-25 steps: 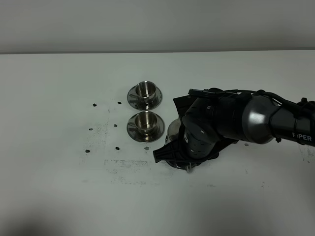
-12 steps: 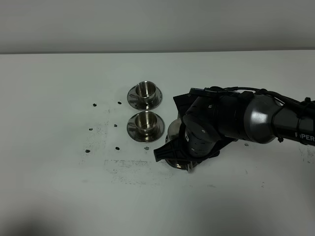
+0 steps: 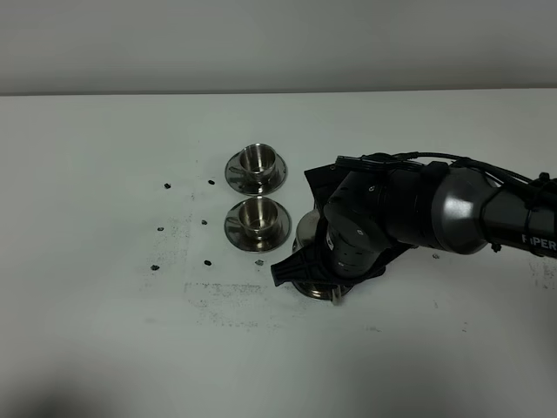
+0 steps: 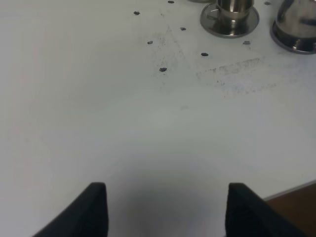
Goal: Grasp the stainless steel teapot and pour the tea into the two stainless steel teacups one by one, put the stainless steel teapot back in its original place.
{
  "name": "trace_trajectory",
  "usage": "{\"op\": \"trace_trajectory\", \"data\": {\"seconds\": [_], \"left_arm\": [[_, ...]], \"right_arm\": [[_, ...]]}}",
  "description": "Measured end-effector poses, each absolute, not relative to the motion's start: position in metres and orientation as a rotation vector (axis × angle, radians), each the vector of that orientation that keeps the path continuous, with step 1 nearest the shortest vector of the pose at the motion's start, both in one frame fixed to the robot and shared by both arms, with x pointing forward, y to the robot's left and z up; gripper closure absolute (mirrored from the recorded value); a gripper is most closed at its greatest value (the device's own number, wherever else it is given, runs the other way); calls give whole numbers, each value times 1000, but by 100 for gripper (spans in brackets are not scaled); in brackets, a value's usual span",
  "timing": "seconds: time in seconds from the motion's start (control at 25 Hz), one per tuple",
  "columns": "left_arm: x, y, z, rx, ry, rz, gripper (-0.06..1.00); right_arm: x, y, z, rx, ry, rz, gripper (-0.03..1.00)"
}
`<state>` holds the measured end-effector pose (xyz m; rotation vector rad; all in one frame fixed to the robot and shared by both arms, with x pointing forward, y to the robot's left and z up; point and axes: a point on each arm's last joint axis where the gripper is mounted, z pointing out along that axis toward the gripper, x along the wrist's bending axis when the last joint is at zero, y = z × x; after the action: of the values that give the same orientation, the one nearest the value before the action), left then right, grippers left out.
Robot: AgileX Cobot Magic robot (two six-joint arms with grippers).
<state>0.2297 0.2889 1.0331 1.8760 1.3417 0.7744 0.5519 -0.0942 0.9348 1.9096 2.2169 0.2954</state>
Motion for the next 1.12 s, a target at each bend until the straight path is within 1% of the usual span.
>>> {"op": "trace_trajectory", "data": {"seconds": [0.12, 0.16, 0.6, 0.84, 1.12], "left_arm": [[230, 289, 1033, 1876, 1342, 774, 42], [230, 289, 1033, 1876, 1342, 774, 42], [230, 289, 1033, 1876, 1342, 774, 42], [230, 289, 1033, 1876, 1342, 774, 42], [230, 289, 1033, 1876, 1342, 774, 42]], "right_arm": [[552, -95, 935, 1907, 2219, 288, 74], [552, -95, 935, 1906, 2220, 284, 76], [553, -97, 937, 1825, 2247, 271, 76], [550, -104, 962, 1751, 2223, 296, 76], [546, -109, 975, 1657, 2267, 260, 76]]}}
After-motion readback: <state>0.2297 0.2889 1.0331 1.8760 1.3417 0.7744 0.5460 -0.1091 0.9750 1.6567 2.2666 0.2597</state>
